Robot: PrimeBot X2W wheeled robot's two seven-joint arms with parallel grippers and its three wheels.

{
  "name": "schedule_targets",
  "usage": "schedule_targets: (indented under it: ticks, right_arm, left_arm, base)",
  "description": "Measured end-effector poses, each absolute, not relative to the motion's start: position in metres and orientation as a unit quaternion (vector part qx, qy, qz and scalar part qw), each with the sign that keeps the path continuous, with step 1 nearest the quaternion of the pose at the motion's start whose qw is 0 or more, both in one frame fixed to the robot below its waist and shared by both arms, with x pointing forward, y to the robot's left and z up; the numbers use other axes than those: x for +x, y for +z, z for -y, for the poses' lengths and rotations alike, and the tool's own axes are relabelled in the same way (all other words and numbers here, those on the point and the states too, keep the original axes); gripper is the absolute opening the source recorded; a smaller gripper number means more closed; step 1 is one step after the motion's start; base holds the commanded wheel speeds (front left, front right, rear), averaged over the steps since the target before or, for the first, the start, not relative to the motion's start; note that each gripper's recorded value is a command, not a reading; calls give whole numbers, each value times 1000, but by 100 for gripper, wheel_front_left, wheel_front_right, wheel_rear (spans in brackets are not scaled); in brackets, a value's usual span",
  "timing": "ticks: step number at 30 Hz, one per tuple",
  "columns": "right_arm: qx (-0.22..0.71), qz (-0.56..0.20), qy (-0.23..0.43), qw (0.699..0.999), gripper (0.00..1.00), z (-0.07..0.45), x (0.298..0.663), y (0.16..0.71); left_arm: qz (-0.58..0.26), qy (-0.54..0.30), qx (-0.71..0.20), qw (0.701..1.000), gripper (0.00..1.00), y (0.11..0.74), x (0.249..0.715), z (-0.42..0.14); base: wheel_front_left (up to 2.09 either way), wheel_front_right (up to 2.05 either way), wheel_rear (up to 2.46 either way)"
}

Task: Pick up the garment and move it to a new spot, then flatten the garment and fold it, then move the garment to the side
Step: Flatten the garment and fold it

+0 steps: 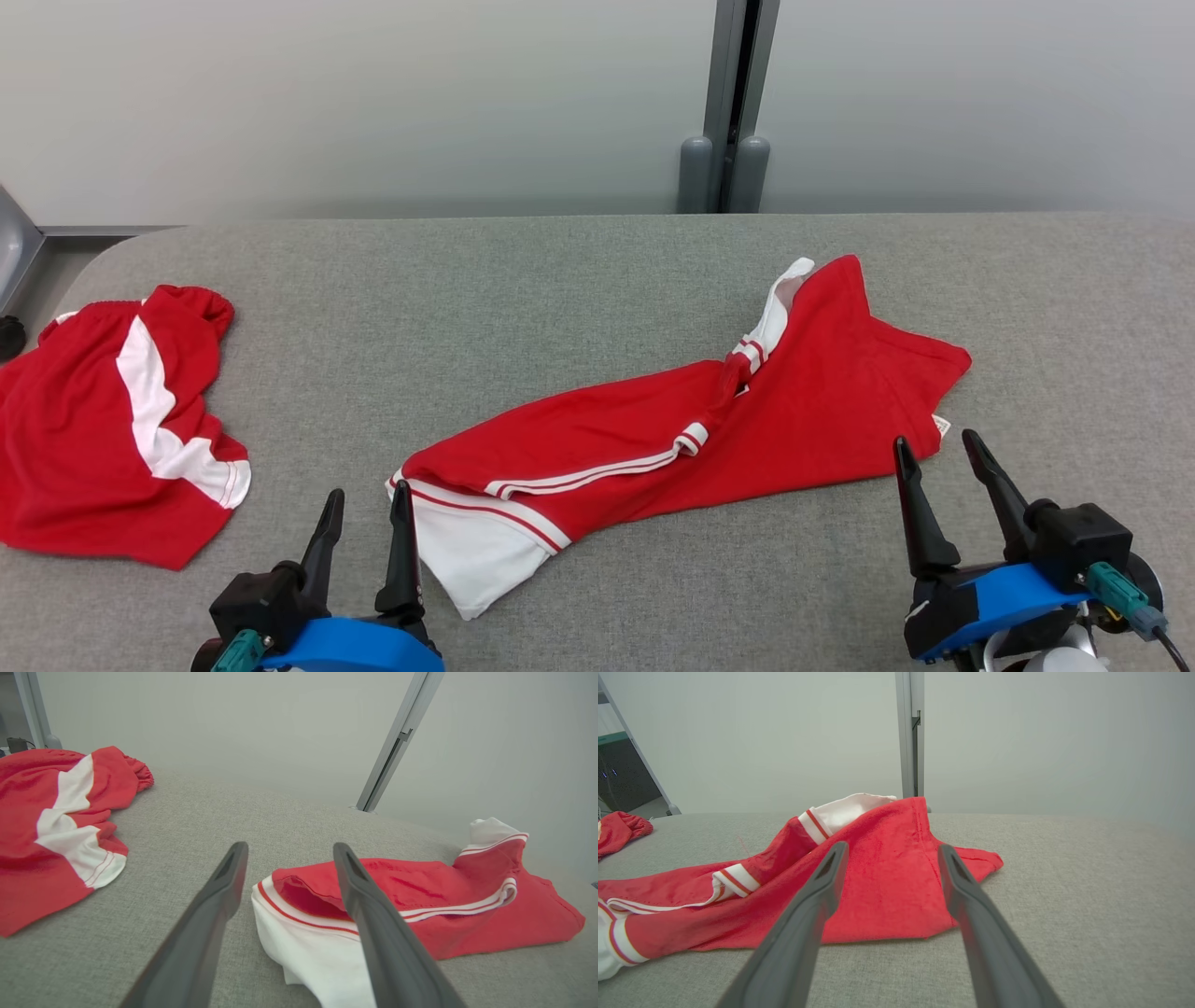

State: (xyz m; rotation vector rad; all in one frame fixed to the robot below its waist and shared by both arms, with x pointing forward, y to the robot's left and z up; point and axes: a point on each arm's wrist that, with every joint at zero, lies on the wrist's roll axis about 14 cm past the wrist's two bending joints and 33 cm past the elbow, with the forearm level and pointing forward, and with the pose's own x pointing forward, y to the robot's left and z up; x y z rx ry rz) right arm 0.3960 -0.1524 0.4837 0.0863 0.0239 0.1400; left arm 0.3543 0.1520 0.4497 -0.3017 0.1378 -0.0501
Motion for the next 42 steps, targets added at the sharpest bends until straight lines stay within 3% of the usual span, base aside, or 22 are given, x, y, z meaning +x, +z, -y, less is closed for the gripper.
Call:
schedule_targets:
  ticks: [5, 14, 22, 23, 24, 26, 32, 42]
  right_arm:
    - [43, -14, 66, 997, 100, 155, 397, 482]
    - [42, -26, 58, 997, 100, 160, 399, 473]
    - [36, -45, 37, 998, 100, 175, 397, 462]
    - [35, -52, 33, 997, 100, 177, 397, 459]
    - [35, -59, 28, 997, 100, 181, 396, 455]
    - [27, -72, 16, 997, 100, 189, 398, 448]
    - [23, -117, -4, 993, 100, 201, 414, 427]
    - [54, -218, 13, 974, 100, 178, 438, 379]
  left_arm:
    - [-78, -30, -150, 985, 100, 446, 354, -149]
    - [-236, -72, -195, 949, 100, 390, 324, -114]
    - [-277, -84, -214, 933, 100, 372, 319, -103]
    - [-277, -86, -217, 932, 84, 372, 320, -102]
    - [-277, -90, -221, 931, 48, 372, 320, -99]
    - [-278, -94, -226, 929, 0, 371, 321, -96]
    - [-262, -91, -230, 933, 0, 374, 330, -98]
    - [-242, -62, -223, 942, 0, 375, 338, -117]
  base:
    - [0, 0, 0]
    - [0, 0, 0]
    - [0, 0, 0]
    - [0, 0, 0]
    - [0, 0, 0]
    - [0, 0, 0]
    - [0, 0, 0]
    - [0, 0, 0]
